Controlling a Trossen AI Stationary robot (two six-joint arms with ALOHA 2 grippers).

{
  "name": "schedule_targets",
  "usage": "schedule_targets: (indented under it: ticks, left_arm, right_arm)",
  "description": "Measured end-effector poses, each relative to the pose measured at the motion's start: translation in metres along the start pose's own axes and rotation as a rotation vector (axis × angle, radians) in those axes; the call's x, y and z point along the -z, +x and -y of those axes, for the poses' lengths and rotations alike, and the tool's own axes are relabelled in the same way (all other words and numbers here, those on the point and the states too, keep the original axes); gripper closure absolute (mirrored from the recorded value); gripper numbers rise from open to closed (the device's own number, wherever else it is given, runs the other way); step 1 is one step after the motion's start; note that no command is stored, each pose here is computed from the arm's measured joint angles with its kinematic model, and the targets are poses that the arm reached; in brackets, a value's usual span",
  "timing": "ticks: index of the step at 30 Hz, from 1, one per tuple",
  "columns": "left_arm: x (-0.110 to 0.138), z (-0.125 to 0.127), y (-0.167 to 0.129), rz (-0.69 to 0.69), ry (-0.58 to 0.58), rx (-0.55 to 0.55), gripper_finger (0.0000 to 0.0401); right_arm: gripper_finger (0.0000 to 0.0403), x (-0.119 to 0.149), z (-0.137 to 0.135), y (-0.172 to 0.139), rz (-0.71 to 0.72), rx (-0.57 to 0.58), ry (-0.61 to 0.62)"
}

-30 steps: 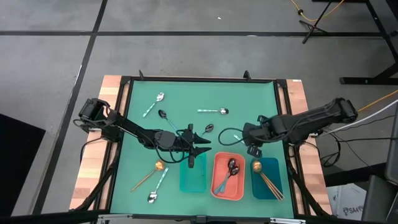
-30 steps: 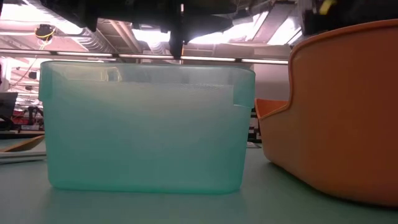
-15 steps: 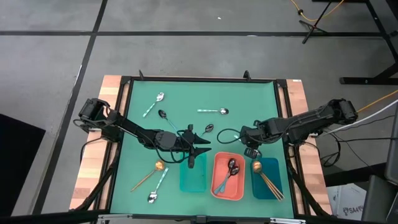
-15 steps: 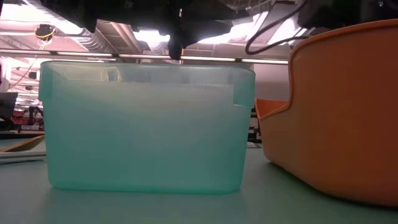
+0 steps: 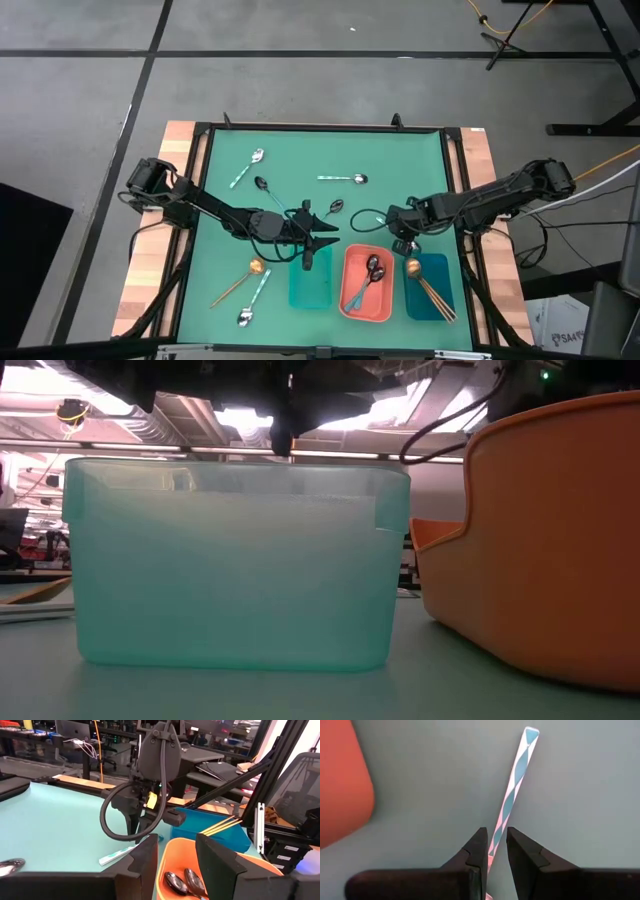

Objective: Sort silverware by color (type)
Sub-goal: Put the light blue spoon into the light blue bin

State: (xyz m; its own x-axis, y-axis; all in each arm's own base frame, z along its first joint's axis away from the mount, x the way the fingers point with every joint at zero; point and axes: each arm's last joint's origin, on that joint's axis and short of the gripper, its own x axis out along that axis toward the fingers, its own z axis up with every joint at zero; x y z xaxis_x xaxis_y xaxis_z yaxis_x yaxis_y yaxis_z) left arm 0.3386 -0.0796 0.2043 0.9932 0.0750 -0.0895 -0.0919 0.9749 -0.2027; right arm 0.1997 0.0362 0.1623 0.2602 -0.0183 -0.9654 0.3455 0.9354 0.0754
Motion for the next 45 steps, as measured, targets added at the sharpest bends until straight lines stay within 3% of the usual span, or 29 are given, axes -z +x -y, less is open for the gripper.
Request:
schedule_targets:
  ticks: [31,40,45]
  left_arm:
    - [0.000,0.000,0.000,0.000,0.000,0.000,0.0274]
    - [0.000,0.000,0.000,0.000,0.000,0.000,0.0274]
    - [0.000,0.000,0.000,0.000,0.000,0.000,0.0274]
  right_arm:
    - [0.0341,0.018,0.009,0.024,0.017,-0.020,0.036]
    - [0.0394,0.017,0.009,0.025,0.036,-0.019,0.030]
    - [0.0394,0.017,0.009,0.025,0.045,-0.008,0.030]
